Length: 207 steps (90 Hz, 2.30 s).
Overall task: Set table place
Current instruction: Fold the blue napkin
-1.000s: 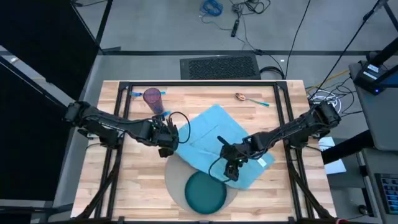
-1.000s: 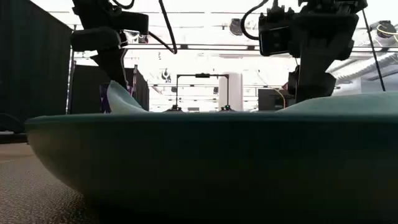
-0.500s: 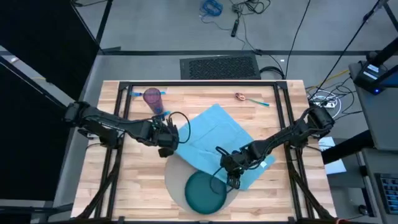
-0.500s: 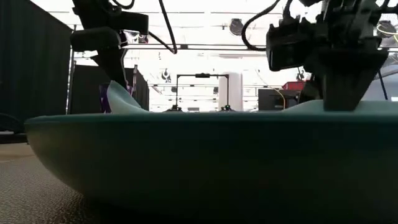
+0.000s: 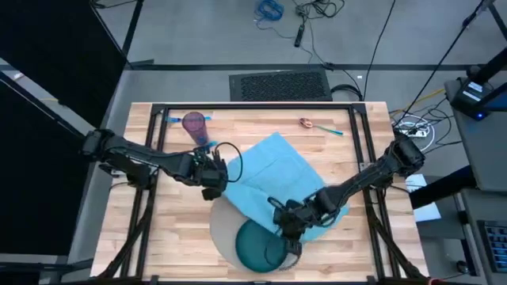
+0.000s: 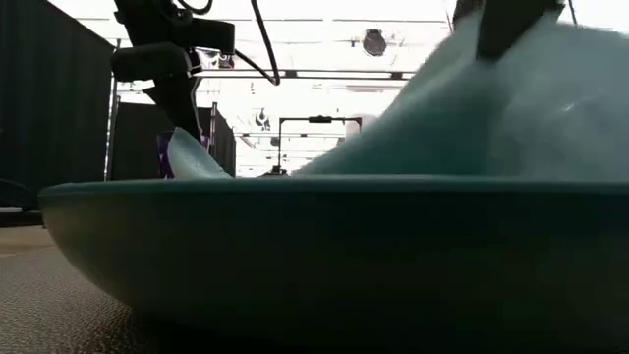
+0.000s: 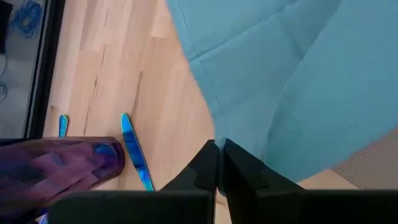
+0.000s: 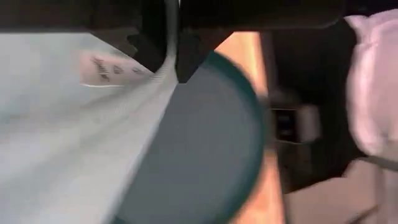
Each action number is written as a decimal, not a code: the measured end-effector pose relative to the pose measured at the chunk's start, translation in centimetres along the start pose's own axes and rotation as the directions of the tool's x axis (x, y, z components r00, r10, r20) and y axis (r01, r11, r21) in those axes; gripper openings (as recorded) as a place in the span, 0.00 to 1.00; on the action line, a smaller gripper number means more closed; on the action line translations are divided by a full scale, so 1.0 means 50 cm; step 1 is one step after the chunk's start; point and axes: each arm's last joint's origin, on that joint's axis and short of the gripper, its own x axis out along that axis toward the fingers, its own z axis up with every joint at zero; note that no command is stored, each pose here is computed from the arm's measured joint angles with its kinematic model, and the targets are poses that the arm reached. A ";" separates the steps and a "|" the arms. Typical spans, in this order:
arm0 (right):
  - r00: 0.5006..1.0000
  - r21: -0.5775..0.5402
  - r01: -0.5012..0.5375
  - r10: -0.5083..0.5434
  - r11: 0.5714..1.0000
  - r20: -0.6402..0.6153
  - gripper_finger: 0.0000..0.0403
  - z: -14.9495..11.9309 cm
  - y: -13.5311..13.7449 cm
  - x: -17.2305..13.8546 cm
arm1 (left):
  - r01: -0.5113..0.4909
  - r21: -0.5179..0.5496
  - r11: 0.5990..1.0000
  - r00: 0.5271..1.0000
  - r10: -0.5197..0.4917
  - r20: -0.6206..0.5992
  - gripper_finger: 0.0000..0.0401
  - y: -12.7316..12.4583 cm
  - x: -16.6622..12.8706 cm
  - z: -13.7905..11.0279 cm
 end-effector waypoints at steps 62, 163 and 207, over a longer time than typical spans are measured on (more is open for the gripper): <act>0.919 0.178 -0.341 0.367 0.923 -0.144 0.66 -0.123 0.110 0.185 | -0.002 -0.053 0.999 1.000 0.002 -0.004 0.00 0.000 0.000 -0.001; 0.973 -0.231 0.203 -0.169 0.952 0.159 0.46 -0.119 0.013 0.077 | 0.301 0.033 0.953 0.940 -0.290 -0.182 0.00 -0.044 -0.020 -0.034; 0.992 -0.136 0.062 -0.046 0.989 0.120 0.45 -0.058 -0.033 0.123 | 0.310 0.065 0.949 0.934 -0.291 -0.205 0.00 -0.048 -0.024 -0.040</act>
